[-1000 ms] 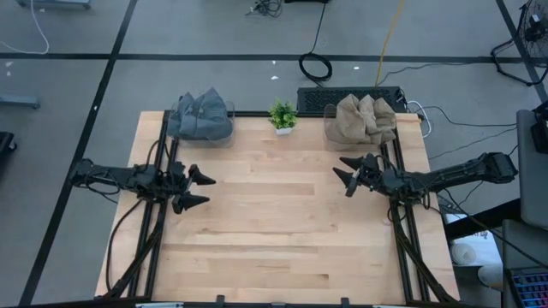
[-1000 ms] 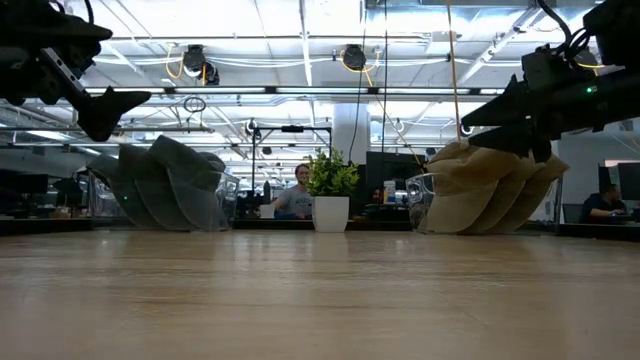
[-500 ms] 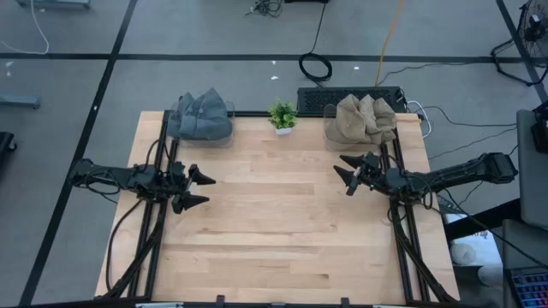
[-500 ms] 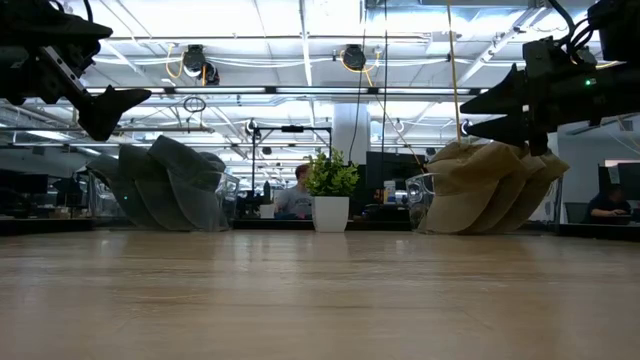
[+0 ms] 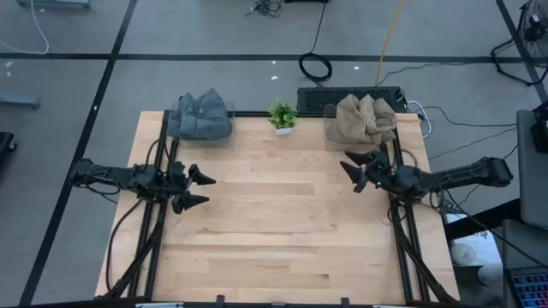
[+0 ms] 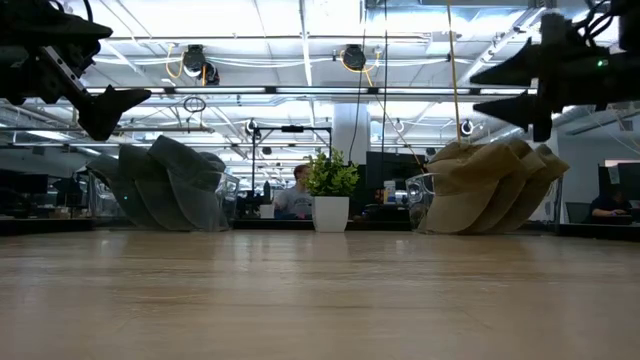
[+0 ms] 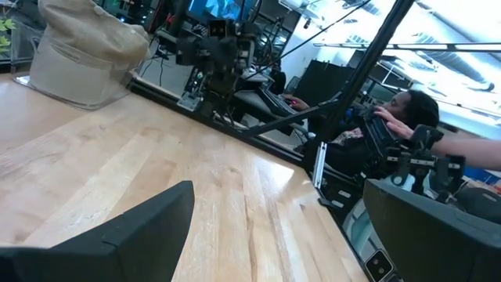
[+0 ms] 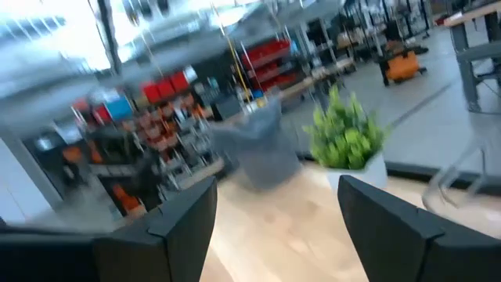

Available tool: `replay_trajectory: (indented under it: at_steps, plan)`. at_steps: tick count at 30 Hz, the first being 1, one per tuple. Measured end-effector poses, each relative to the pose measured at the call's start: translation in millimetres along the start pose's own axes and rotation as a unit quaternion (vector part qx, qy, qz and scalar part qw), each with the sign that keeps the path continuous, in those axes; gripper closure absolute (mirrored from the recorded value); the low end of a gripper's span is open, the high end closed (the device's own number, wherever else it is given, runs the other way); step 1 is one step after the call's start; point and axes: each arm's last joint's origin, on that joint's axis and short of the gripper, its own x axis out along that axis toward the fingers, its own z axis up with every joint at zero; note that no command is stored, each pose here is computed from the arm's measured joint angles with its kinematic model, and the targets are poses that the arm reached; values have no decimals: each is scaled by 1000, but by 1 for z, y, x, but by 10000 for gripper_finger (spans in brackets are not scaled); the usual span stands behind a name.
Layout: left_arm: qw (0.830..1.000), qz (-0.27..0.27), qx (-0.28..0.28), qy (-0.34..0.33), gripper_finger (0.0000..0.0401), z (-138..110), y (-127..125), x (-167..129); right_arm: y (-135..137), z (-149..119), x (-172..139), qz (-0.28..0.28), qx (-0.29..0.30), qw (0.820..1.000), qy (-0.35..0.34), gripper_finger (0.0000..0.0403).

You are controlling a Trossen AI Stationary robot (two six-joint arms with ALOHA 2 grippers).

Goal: Pick & Place hat
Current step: Return to Home Position

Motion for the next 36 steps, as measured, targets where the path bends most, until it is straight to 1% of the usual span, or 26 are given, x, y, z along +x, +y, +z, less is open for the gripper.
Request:
replay_trajectory:
  at_steps: [8, 16, 25, 36]
  plan:
    - [1000, 0, 0, 0, 20, 0, 0, 0, -1, 21, -12, 29, 58, 995, -74, 149]
    - [1000, 0, 0, 0, 20, 0, 0, 0, -3, 32, -20, 45, 89, 988, -114, 149]
    - [1000, 0, -2, -1, 20, 0, 0, 0, -5, 46, -30, 69, 135, 973, -173, 149]
    - [1000, -1, -2, -1, 20, 1, 0, 0, -5, 44, -28, 65, 128, 976, -164, 149]
